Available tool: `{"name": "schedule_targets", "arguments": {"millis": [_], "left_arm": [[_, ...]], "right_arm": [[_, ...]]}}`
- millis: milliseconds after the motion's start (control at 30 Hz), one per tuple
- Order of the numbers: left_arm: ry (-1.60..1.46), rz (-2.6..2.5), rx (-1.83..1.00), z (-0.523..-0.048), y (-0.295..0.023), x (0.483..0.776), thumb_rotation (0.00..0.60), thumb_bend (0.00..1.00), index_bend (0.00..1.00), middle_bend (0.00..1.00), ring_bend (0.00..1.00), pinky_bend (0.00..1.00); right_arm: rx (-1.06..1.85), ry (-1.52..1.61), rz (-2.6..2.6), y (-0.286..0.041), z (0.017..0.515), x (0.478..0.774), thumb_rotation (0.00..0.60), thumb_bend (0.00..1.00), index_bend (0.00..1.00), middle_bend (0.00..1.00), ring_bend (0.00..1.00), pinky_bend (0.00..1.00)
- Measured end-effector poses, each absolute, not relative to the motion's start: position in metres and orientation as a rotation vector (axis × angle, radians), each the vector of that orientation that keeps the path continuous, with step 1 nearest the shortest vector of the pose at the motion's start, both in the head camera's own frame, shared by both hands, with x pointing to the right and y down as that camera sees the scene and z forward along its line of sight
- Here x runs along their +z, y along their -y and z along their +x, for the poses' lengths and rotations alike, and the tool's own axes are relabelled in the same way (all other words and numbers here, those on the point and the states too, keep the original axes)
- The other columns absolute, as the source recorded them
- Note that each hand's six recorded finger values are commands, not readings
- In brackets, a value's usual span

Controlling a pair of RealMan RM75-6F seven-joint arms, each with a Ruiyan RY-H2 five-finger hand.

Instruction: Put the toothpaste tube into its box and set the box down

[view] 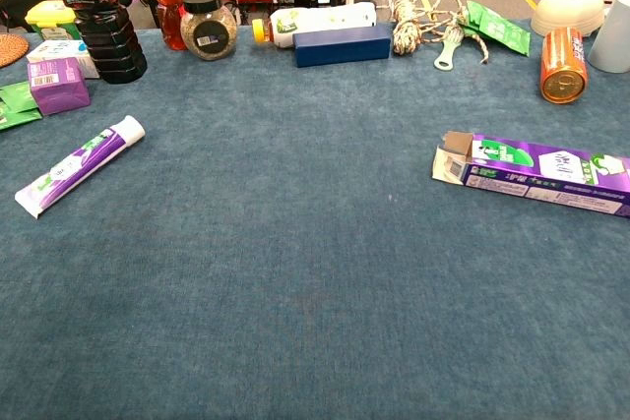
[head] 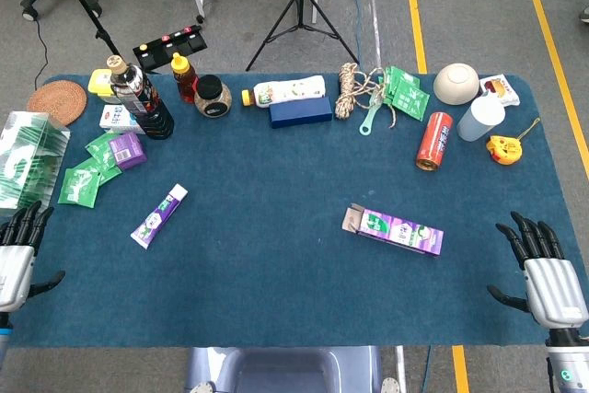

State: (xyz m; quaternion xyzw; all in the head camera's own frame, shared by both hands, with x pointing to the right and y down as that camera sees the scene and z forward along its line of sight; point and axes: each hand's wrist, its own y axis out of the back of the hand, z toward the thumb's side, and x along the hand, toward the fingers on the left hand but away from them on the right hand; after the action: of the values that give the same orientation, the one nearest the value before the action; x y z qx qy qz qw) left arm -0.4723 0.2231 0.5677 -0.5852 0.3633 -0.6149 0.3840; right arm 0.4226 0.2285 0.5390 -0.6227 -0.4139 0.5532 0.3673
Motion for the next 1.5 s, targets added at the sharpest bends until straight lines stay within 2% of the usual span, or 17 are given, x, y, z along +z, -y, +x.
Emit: {"name": "schedule_targets", "arguments": {"millis": [267, 600, 1133, 1500], "left_arm": [[-0.903, -1.527, -1.587, -0.473, -0.223, 0.573, 0.6, 0.08, 0.0, 0.0, 0.0, 0.11], [-0.868, -1.685, -1.602, -0.465, -0.21, 0.593, 0.6, 0.07, 0.0, 0.0, 0.0, 0.1], [-0.826, -2.046, -1.571, -0.415, -0.145, 0.63, 0.6, 0.07, 0.0, 0.0, 0.0, 0.1], [-0.879, -2.17, -1.612, -0.394, -0.123, 0.674, 0.6, 0.07, 0.0, 0.0, 0.0, 0.1]], "right_arm": [[1.422, 1.063, -1.603, -0.229, 0.422, 0.539, 0.6, 0.0, 0.12, 0.02, 0.04, 0.01], [1.43, 1.069, -1.599, -0.228, 0.423, 0.539, 0.6, 0.0, 0.12, 0.02, 0.04, 0.01], [1.436, 1.05, -1.614, -0.229, 0.42, 0.543, 0.6, 0.0, 0.12, 0.02, 0.04, 0.0], [1.44, 1.056, -1.615, -0.228, 0.421, 0.543, 0.6, 0.0, 0.12, 0.02, 0.04, 0.0]]}}
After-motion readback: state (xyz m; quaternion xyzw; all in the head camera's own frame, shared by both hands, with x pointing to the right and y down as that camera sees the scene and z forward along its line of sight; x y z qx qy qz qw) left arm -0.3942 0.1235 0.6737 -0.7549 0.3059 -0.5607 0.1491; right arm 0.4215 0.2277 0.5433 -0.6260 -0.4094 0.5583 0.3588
